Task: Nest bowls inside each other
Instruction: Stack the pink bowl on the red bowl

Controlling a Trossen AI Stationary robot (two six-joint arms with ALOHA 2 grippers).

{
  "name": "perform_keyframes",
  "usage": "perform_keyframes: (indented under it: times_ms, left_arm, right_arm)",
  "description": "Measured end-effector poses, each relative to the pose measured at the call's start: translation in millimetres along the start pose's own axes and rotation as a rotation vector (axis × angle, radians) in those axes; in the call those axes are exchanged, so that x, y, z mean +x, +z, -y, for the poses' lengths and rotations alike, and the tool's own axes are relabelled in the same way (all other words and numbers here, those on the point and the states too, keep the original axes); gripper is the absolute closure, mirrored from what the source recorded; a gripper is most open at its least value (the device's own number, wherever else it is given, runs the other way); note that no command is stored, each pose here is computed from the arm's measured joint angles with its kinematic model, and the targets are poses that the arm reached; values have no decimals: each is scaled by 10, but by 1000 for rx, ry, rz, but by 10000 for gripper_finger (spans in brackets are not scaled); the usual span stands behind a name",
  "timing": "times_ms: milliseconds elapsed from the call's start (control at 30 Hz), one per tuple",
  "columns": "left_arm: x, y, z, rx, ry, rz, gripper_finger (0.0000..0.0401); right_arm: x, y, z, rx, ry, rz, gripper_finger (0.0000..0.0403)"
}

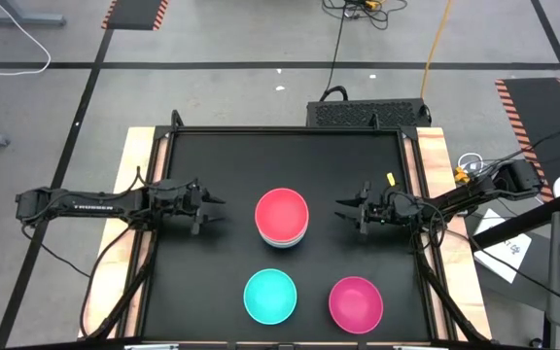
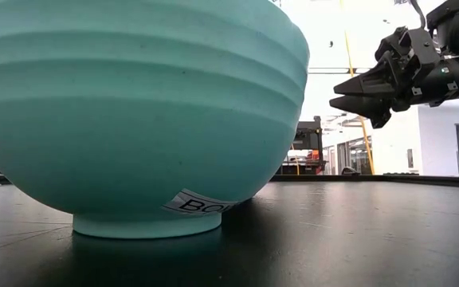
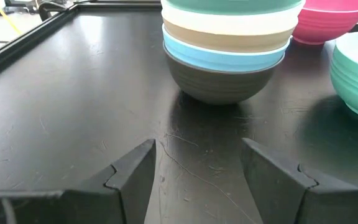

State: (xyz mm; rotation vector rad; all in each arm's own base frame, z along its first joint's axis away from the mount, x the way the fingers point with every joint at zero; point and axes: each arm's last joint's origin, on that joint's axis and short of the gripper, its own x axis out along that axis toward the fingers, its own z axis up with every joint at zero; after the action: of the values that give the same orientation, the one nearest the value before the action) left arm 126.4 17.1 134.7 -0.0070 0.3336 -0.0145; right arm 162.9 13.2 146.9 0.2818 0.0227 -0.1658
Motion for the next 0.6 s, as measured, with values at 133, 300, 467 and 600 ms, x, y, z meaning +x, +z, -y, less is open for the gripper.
perform_keyframes:
  times_ms: [133,300,467,600]
  left_arm:
    - [0,0,0,0,0,0,164]
    - [0,1,0,0,0,0,164]
    - [0,1,0,0,0,0,164]
    - [0,1,0,1,0,0,164]
  right_arm:
    - [0,3,-1,9,2,4,220]
    - [0,8,-2,10,3,7,220]
    - [-1,9,-3,0,3,9,220]
    - [0,14,-4,-5,5,14,220]
